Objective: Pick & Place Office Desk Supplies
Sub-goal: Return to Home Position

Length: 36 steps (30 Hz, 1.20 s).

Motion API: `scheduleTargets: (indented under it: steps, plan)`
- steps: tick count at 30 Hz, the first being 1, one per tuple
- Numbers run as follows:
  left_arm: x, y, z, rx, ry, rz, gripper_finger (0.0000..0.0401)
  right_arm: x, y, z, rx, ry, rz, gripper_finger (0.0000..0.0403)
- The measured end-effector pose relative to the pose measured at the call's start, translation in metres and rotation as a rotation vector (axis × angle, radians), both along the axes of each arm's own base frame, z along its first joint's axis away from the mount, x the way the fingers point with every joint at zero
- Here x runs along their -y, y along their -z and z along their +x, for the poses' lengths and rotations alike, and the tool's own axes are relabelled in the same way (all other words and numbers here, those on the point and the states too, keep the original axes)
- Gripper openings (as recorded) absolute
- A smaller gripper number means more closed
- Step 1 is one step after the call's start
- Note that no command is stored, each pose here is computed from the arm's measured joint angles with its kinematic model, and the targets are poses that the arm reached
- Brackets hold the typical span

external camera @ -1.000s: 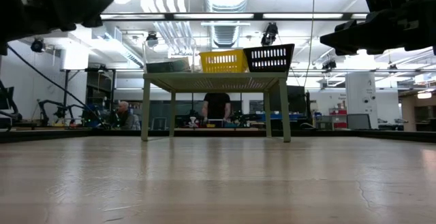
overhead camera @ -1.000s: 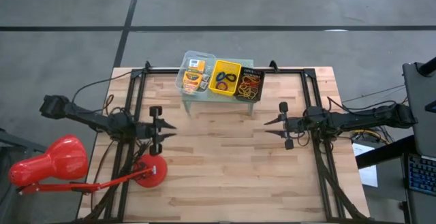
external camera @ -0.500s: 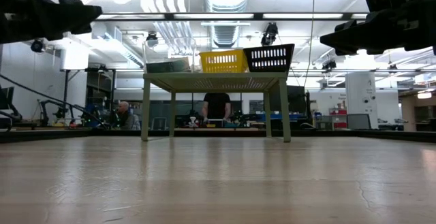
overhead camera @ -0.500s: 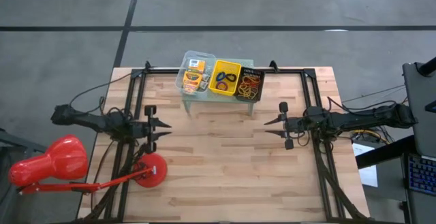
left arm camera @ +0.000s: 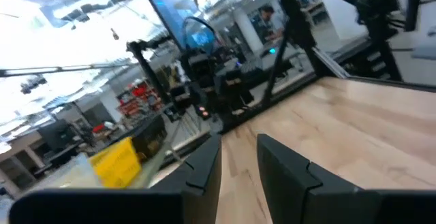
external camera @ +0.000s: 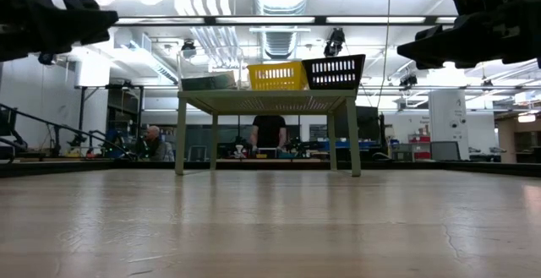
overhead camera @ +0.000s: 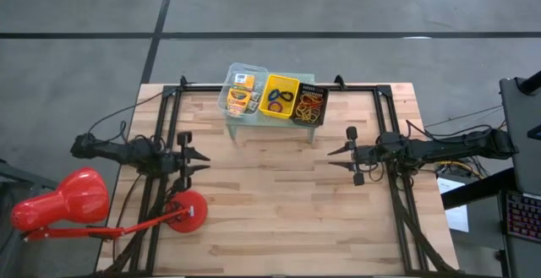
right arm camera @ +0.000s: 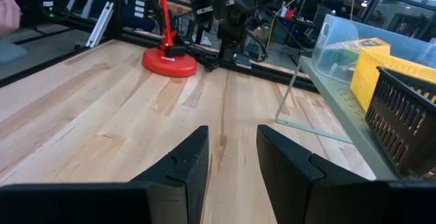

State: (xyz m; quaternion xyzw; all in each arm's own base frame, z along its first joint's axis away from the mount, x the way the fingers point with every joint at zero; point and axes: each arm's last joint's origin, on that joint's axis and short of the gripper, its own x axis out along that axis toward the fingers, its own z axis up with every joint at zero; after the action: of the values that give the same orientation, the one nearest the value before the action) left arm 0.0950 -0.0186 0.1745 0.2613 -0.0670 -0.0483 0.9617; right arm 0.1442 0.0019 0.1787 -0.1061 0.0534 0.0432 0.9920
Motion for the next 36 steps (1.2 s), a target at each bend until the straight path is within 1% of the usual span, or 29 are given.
scheduleTargets:
  steps: [7, 36]
  plan:
    - [0.0005, 0.0074, 0.0006, -0.077, 0.014, 0.016, 0.0097, 0.0001, -0.0001, 0.0000, 0.001, 0.000, 0.000, 0.0121]
    - [0.0006, 0.0077, 0.0008, -0.083, 0.015, 0.017, 0.0097, 0.0000, -0.0001, 0.0000, 0.001, 0.000, 0.000, 0.0121]
